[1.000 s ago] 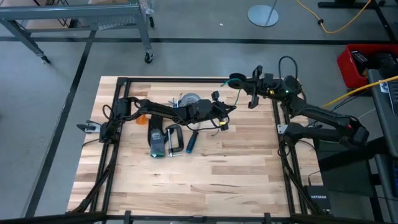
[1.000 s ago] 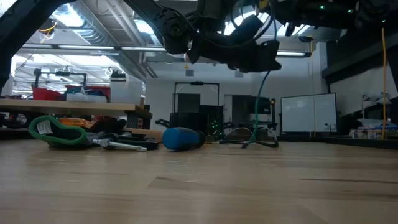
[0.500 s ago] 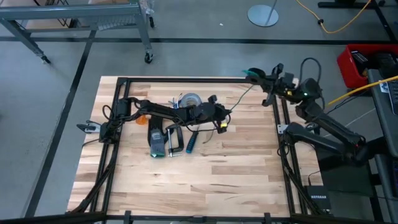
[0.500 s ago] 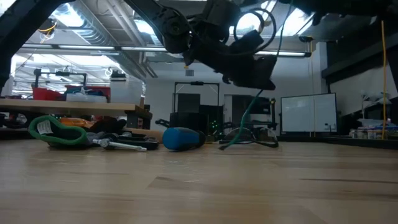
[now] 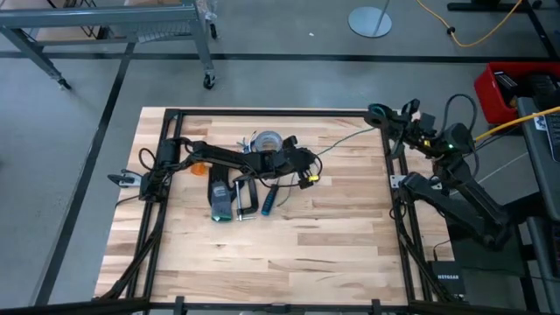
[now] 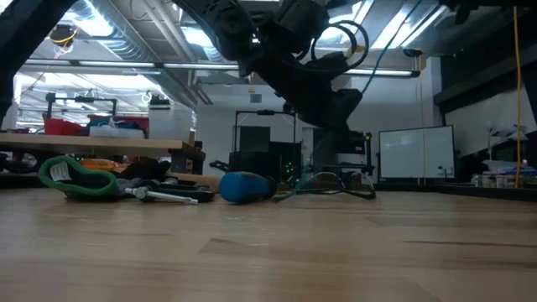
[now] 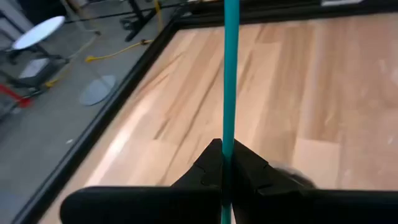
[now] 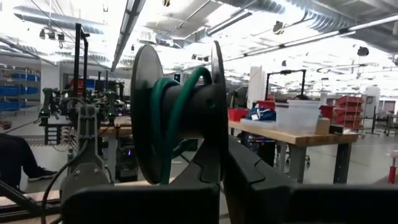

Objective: Coil cords
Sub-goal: Coil the wire in the cable spool

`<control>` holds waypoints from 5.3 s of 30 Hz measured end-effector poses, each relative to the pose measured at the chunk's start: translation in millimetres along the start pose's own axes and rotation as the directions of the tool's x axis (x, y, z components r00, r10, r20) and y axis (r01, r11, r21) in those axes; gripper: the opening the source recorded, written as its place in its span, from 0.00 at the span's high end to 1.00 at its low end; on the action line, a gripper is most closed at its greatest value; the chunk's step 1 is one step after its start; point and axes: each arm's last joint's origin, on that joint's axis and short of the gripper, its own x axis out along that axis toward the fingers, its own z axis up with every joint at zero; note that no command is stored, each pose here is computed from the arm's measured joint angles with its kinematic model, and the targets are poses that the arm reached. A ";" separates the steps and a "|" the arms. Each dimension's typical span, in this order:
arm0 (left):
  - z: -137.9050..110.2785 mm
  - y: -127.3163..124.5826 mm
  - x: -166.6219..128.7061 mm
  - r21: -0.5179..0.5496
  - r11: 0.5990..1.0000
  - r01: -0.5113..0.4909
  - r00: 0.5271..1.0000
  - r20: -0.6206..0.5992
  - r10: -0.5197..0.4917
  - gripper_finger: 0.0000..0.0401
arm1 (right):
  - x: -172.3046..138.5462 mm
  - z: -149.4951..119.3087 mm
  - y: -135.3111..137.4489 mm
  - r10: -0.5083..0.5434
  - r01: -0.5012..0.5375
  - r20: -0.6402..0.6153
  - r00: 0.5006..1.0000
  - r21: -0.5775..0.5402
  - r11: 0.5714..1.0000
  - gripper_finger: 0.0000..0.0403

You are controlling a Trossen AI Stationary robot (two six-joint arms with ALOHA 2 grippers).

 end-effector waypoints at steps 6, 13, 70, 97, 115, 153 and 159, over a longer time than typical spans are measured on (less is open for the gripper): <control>1.8 7.4 -15.9 0.053 0.994 -0.097 0.990 -0.101 0.102 1.00 | -12.7 -3.8 5.8 -0.002 0.004 -0.062 0.998 0.031 1.000 0.99; 14.5 26.8 -33.4 0.051 0.988 -0.147 0.981 -0.122 0.152 1.00 | -16.0 -19.2 6.7 0.007 0.018 -0.213 0.977 0.115 0.993 0.99; 62.6 97.3 -57.9 -0.248 0.959 0.137 0.979 0.179 -0.093 1.00 | 41.1 -162.7 -26.0 0.195 0.130 -0.668 0.719 0.404 0.905 0.99; 69.7 109.0 -66.5 -0.239 0.963 0.125 0.974 0.215 -0.073 1.00 | 60.8 -166.3 11.2 0.308 -0.050 -0.631 0.712 0.392 0.918 0.99; 81.8 95.8 -73.5 -0.248 0.944 0.219 0.935 0.330 -0.130 1.00 | 86.1 -188.0 16.3 0.145 0.121 -0.629 0.763 0.360 0.925 0.99; 60.4 54.1 -57.5 -0.288 0.910 0.300 0.949 0.192 -0.252 1.00 | 147.9 -160.1 4.5 0.080 0.079 -0.446 0.892 0.329 0.941 0.99; 49.1 55.8 -50.3 -0.289 0.920 0.264 0.964 0.108 -0.242 1.00 | 150.0 -154.8 6.9 0.162 0.014 -0.393 0.905 0.407 0.913 0.99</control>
